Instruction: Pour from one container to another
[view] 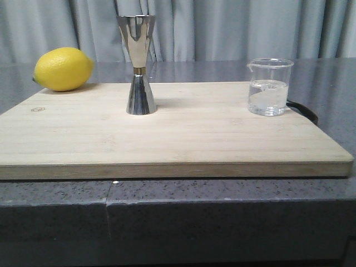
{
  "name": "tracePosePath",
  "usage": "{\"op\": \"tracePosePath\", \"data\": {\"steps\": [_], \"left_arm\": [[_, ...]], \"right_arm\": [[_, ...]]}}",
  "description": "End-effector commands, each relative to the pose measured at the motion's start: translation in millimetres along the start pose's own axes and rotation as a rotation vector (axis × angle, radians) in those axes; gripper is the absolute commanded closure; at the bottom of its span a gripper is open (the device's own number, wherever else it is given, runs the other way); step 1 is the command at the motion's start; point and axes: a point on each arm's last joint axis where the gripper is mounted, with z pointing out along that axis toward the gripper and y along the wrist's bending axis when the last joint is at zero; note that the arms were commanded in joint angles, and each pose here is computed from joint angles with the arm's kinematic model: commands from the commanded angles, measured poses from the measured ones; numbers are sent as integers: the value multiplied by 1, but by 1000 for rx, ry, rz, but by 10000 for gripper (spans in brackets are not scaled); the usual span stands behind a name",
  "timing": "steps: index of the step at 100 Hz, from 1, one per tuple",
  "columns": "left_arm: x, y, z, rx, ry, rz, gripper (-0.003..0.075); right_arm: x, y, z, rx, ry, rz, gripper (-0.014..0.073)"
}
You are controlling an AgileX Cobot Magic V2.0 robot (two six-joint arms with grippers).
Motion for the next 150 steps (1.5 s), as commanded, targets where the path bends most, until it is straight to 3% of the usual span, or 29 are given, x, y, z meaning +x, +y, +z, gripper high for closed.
{"op": "tracePosePath", "data": {"steps": [1,43,71,85,102,108,125,138,150], "left_arm": [[4,0,-1,7,-62,-16,739],[4,0,-2,7,-65,-16,739],[-5,-1,-2,16,-158,-30,739],[-19,1,-6,18,-317,-145,740],[-39,1,-10,77,-411,-437,740],[-47,-1,-9,94,-354,-496,740],[-86,-7,-1,88,-147,-435,740],[-104,-16,24,141,11,-344,740],[-107,-36,51,269,153,-264,739]], "right_arm": [[0,0,-1,-4,-68,-6,670],[-1,0,-1,-6,-75,-6,670],[-19,3,-4,-35,-278,-3,670],[-28,4,-8,-66,-383,72,670],[-41,5,-8,-86,-342,242,670],[-49,6,-8,-65,-265,251,670],[-87,10,-5,0,-41,232,670],[-112,13,13,29,98,87,670],[-123,14,39,38,214,-13,670]]}}
